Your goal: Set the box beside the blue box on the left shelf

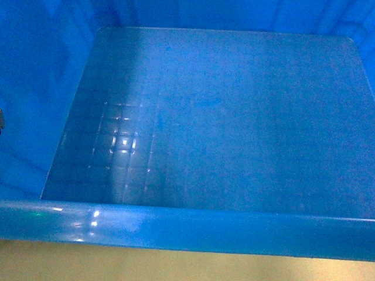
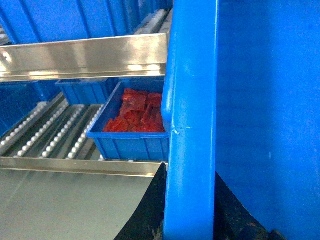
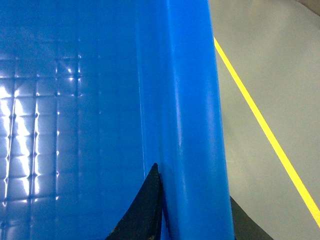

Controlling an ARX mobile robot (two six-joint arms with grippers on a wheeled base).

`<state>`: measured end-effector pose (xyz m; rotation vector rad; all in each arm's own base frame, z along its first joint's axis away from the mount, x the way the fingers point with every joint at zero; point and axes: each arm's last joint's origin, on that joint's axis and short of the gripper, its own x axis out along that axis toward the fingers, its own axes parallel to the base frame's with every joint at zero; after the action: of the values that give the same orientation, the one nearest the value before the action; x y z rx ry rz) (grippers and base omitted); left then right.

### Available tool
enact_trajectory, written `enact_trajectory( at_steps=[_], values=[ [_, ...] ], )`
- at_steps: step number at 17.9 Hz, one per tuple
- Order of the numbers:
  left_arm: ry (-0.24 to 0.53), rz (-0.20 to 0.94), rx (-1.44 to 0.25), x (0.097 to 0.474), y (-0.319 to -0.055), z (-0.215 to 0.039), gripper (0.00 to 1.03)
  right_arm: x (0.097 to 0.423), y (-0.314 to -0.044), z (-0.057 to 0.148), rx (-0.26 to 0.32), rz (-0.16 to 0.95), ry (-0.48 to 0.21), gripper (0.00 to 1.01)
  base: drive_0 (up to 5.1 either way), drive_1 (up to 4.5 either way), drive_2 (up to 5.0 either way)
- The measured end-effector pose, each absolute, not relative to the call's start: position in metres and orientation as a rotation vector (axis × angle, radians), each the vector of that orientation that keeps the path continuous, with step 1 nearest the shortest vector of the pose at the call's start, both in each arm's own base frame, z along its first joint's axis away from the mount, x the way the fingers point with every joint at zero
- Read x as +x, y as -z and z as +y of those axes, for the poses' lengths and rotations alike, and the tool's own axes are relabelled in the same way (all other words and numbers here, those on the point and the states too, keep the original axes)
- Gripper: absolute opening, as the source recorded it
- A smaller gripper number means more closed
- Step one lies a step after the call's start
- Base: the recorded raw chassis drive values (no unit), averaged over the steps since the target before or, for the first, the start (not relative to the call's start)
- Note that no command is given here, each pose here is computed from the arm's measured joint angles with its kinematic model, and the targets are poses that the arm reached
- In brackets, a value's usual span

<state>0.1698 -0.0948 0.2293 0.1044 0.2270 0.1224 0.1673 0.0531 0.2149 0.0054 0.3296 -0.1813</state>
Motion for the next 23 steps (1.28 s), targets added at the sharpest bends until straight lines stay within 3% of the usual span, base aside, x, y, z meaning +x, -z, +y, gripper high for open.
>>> enact_trajectory(
  at_steps=[23],
  values=[
    [-0.122,0.226,0.104,0.1698,-0.2293,-0.0948,0.13,0.1673,-0.2148,0.0531,0.006,0.33,0.181,0.16,-5.0,1.66,3.0]
  ],
)
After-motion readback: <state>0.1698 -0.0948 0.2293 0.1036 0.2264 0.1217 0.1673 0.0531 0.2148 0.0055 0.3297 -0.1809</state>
